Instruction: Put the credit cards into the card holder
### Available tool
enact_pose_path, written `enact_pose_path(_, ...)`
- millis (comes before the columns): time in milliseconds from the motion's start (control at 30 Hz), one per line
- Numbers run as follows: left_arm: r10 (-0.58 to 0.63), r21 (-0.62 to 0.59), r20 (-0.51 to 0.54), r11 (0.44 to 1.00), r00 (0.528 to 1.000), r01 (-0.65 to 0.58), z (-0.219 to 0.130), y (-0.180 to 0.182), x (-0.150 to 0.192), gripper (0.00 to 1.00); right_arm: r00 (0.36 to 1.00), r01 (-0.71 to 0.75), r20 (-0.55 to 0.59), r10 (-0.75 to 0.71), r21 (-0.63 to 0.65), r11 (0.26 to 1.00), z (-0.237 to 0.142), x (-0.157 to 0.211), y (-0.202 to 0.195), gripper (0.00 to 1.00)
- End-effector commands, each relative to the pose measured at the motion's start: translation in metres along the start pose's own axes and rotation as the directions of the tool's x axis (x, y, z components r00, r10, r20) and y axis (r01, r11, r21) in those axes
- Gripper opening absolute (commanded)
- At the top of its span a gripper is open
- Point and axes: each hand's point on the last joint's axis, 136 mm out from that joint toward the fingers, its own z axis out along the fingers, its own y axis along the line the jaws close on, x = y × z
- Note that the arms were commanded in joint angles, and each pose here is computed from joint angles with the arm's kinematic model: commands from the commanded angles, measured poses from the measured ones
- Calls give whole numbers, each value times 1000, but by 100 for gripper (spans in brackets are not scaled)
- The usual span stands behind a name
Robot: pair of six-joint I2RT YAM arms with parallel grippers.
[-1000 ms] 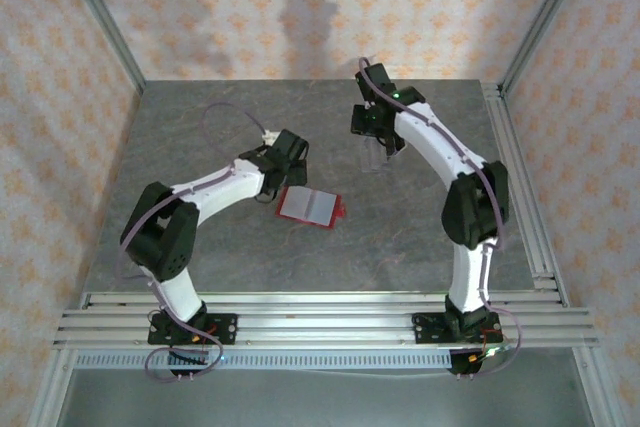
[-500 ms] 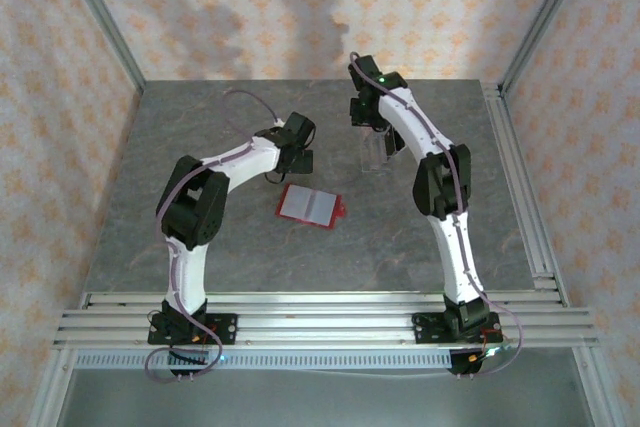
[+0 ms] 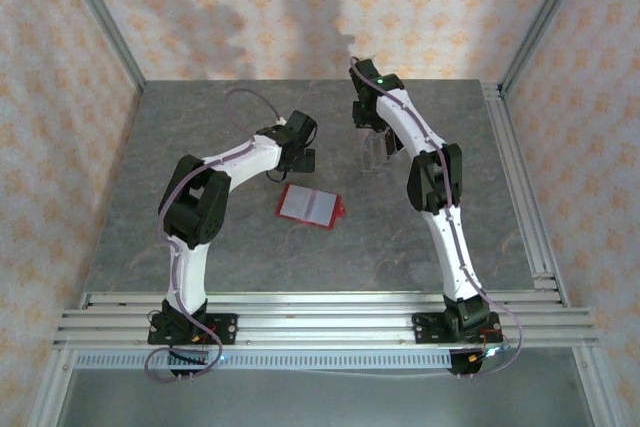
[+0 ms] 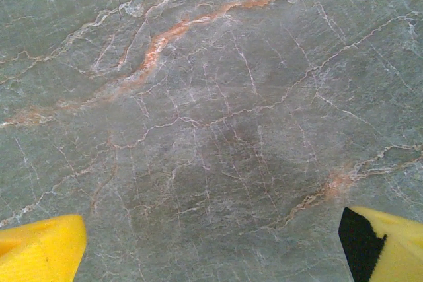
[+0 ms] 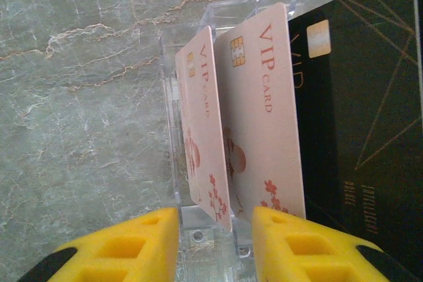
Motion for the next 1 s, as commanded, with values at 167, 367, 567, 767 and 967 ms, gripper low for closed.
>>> enact_pose_path(167, -8, -8, 13, 1000, 1000, 8, -15, 8, -9, 100, 1000, 15, -17, -15, 25, 1000, 18, 3, -1, 30)
enact_pose_path(367, -9, -6, 11, 1000, 1000, 9, -14, 8, -8, 100, 1000, 10, -12, -10, 6, 1000, 11, 2, 1, 23)
enact_pose_path(567, -8, -6, 8, 1000, 1000, 8, -12, 8, -5, 100, 1000, 9, 0, -9, -8, 1000, 2, -2, 1, 19)
enact_pose_path(767, -9, -5, 3, 1000, 1000, 9, -9, 8, -4, 100, 1000, 16, 7, -16, -2, 1000, 1, -3, 0, 15)
enact_pose_path(967, -7, -4, 2, 1000, 1000, 7, -9, 7, -4, 100, 1000, 22, 8, -22, -8, 1000, 2, -4, 2, 6)
